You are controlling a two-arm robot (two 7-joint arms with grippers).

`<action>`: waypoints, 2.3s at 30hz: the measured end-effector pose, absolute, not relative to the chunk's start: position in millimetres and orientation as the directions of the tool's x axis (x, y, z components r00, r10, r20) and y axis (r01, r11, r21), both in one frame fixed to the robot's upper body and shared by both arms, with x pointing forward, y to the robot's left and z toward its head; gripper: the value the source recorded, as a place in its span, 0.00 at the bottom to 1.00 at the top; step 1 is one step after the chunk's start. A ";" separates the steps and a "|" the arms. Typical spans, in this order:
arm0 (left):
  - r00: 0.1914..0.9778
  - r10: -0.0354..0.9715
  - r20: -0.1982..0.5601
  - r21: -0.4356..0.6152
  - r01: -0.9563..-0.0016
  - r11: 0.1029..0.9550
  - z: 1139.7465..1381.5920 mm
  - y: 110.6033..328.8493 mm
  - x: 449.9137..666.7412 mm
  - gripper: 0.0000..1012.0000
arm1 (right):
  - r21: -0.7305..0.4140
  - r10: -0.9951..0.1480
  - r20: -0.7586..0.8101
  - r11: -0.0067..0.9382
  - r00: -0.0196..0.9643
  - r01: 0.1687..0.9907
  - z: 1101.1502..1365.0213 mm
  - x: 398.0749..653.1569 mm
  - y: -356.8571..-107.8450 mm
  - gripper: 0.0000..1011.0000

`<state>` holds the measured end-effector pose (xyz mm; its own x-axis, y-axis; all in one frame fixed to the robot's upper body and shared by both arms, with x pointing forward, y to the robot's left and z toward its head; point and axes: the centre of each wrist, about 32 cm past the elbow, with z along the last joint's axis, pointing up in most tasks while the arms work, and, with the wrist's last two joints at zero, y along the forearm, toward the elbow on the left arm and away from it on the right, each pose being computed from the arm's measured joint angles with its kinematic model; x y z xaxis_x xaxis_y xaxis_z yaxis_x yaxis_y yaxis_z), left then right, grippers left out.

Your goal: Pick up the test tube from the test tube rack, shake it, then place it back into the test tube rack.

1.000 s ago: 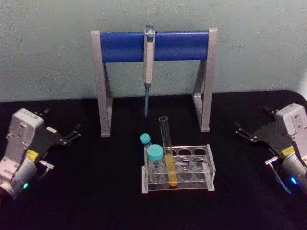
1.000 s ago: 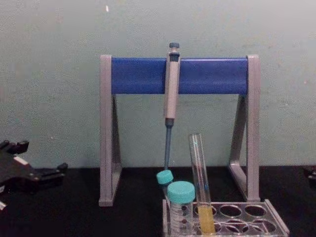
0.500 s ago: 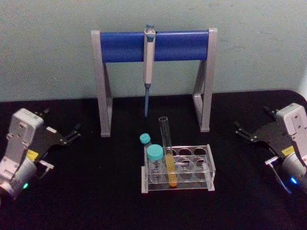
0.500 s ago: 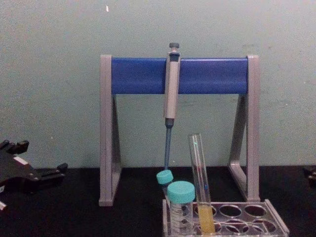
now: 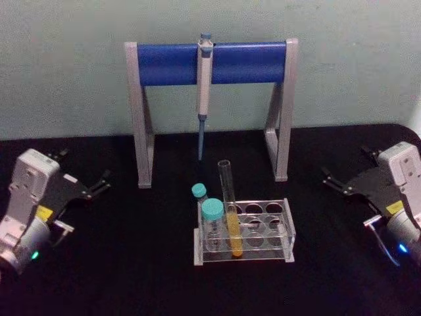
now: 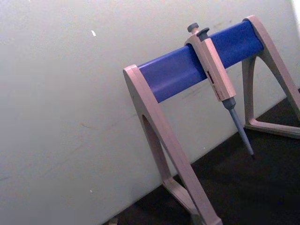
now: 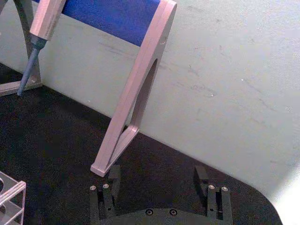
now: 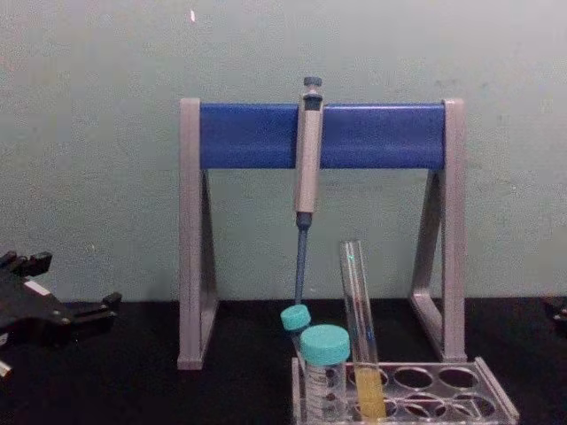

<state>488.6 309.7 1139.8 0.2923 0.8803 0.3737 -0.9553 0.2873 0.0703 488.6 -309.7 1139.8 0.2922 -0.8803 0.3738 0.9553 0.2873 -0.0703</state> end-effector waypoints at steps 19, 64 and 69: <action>0.292 0.880 0.374 0.070 -0.955 0.287 1139.7 309.7 488.6 0.99 | -0.070 -0.880 0.374 0.287 0.292 0.955 1139.8 488.6 -309.7 0.99; 0.292 0.880 0.374 0.070 -0.955 0.287 1139.8 309.7 488.6 0.99 | -0.110 -0.840 0.130 0.517 0.528 0.849 1151.3 459.5 -295.2 0.99; 0.292 0.880 0.374 0.070 -0.955 0.287 1139.8 309.7 488.6 0.99 | -0.116 -0.802 0.053 0.587 0.595 0.801 1156.6 456.4 -289.7 0.99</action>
